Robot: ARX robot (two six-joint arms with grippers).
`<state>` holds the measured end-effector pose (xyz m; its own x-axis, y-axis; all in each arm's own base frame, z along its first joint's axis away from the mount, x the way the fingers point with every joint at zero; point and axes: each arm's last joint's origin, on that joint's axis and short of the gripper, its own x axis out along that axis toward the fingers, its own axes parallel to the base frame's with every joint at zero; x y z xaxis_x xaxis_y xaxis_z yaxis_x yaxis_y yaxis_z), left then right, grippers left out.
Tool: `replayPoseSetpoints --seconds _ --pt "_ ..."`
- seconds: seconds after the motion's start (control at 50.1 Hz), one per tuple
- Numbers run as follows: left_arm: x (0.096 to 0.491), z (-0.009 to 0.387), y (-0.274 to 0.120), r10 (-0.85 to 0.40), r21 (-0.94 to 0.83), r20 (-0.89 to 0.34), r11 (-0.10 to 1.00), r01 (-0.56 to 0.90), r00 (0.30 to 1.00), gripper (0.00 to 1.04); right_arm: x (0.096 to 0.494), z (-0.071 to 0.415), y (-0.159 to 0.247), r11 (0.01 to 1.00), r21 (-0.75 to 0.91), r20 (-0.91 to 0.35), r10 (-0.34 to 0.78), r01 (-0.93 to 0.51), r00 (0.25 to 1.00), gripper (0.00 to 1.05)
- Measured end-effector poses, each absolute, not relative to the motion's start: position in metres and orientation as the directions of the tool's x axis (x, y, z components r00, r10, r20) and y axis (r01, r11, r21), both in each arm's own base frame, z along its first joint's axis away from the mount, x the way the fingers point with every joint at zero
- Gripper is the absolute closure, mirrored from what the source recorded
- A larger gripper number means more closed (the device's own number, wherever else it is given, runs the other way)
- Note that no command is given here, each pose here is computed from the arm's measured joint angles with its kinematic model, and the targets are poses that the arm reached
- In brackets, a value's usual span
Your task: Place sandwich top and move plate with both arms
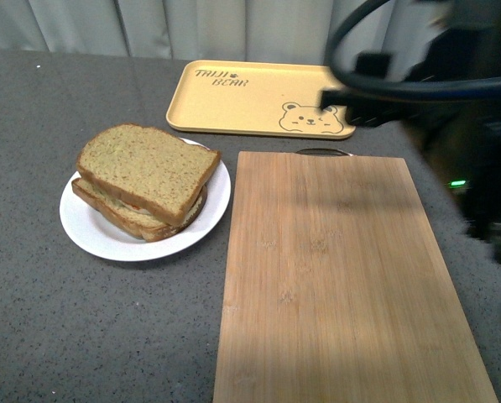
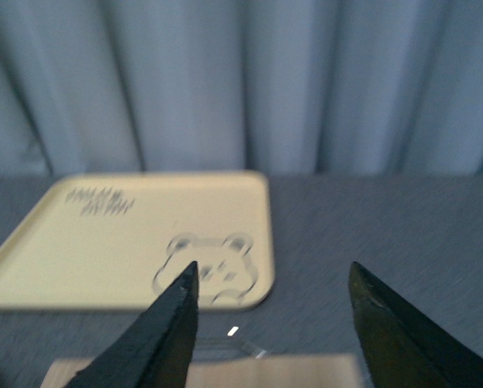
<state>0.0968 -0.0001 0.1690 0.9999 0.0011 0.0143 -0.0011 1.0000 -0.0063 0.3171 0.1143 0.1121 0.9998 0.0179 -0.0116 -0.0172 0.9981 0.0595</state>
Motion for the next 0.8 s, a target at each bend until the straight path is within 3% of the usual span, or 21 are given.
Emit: replayPoseSetpoints --seconds 0.08,0.279,0.798 --pt "0.097 0.169 0.000 -0.002 -0.006 0.014 1.000 0.002 1.000 0.07 0.297 0.128 0.089 0.999 0.038 0.029 -0.005 0.004 1.000 0.73" --pt "0.097 0.169 0.000 -0.002 -0.006 0.014 1.000 0.002 1.000 0.07 0.256 0.128 0.059 1.000 -0.001 -0.026 0.006 -0.006 1.000 1.04" --pt "0.097 0.169 0.000 -0.002 -0.006 0.014 1.000 0.002 1.000 0.07 0.182 0.148 0.018 1.000 0.000 -0.023 0.004 -0.004 1.000 1.04"
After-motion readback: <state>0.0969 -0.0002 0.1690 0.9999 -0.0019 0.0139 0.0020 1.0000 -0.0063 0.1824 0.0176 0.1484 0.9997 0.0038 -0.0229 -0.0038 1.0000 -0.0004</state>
